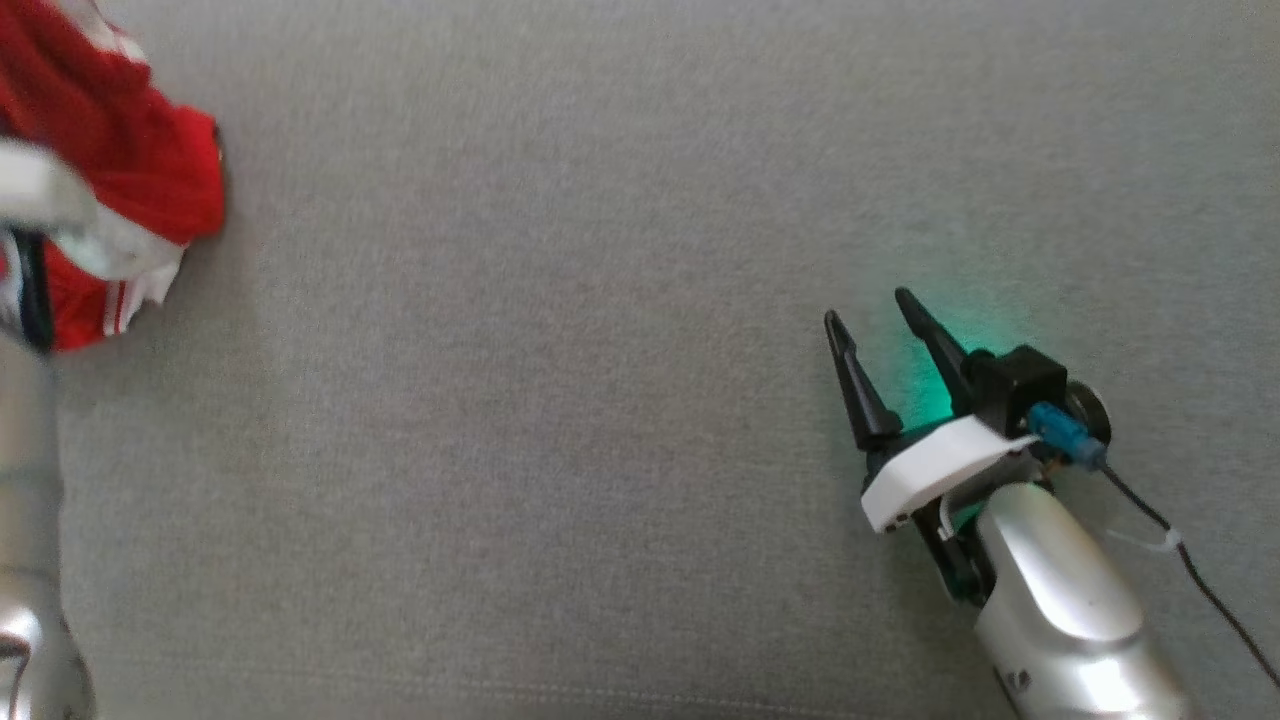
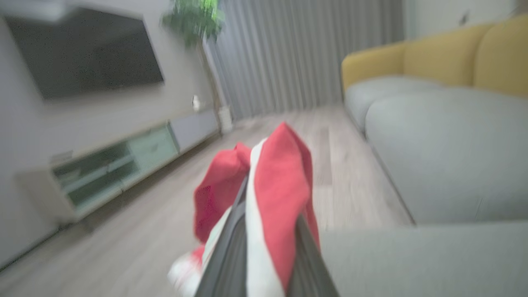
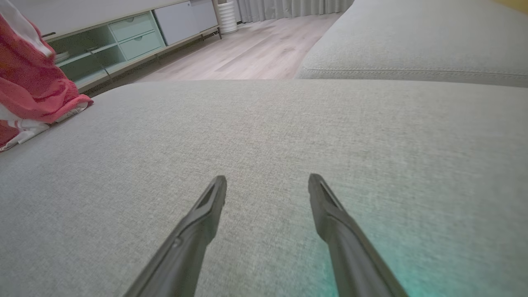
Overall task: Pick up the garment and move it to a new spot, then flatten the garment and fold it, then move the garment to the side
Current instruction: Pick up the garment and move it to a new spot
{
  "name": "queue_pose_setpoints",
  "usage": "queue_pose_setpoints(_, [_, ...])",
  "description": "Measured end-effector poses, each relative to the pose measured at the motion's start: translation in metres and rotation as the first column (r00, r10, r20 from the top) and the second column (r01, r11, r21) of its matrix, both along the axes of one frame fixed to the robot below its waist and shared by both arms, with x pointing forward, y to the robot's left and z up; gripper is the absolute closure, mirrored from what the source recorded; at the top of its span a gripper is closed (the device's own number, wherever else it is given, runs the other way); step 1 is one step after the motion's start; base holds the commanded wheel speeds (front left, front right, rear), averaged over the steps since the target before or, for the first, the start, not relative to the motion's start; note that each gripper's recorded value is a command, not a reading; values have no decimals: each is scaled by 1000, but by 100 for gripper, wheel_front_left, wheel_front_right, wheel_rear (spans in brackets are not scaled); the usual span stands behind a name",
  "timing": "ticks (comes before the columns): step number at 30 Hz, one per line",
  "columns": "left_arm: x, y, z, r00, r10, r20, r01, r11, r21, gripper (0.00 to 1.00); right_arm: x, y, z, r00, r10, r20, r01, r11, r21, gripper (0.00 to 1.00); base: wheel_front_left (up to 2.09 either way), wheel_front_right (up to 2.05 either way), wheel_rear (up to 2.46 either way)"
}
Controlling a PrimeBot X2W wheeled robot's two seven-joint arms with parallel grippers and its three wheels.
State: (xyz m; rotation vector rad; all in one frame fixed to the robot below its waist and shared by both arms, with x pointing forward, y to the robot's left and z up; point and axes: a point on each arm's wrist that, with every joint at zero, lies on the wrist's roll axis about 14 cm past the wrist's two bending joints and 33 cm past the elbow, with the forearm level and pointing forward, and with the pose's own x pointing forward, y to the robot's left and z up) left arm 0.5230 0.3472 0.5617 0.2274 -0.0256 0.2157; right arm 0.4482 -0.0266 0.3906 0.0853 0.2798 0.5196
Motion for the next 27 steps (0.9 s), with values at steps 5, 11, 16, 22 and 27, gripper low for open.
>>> queue_pose_setpoints(5, [16, -69, 89, 954, -197, 226, 183, 980, 80, 100, -12, -11, 15, 999, -38, 17, 38, 999, 9, 0, 0, 0, 0])
queue_pose_setpoints(11, [20, -202, 120, 819, -472, 327, 472, 877, 84, 100, -29, -40, 24, 993, -115, 26, 115, 993, 8, 0, 0, 0, 0])
queue_pose_setpoints(16, [0, -304, 131, 663, -647, 377, 678, 732, 65, 100, -40, -65, 35, 980, -198, 35, 197, 980, 38, 0, 0, 0, 0])
queue_pose_setpoints(22, [-14, -344, 91, 635, -701, 323, 751, 659, -45, 84, -47, -88, 46, 963, -262, 60, 260, 965, 45, 0, 0, 0, 0])
queue_pose_setpoints(27, [-25, -342, 39, 690, -682, 242, 722, 674, -158, 0, -50, -100, 50, 951, -300, 70, 297, 954, 50, 0, 0, 0, 0])
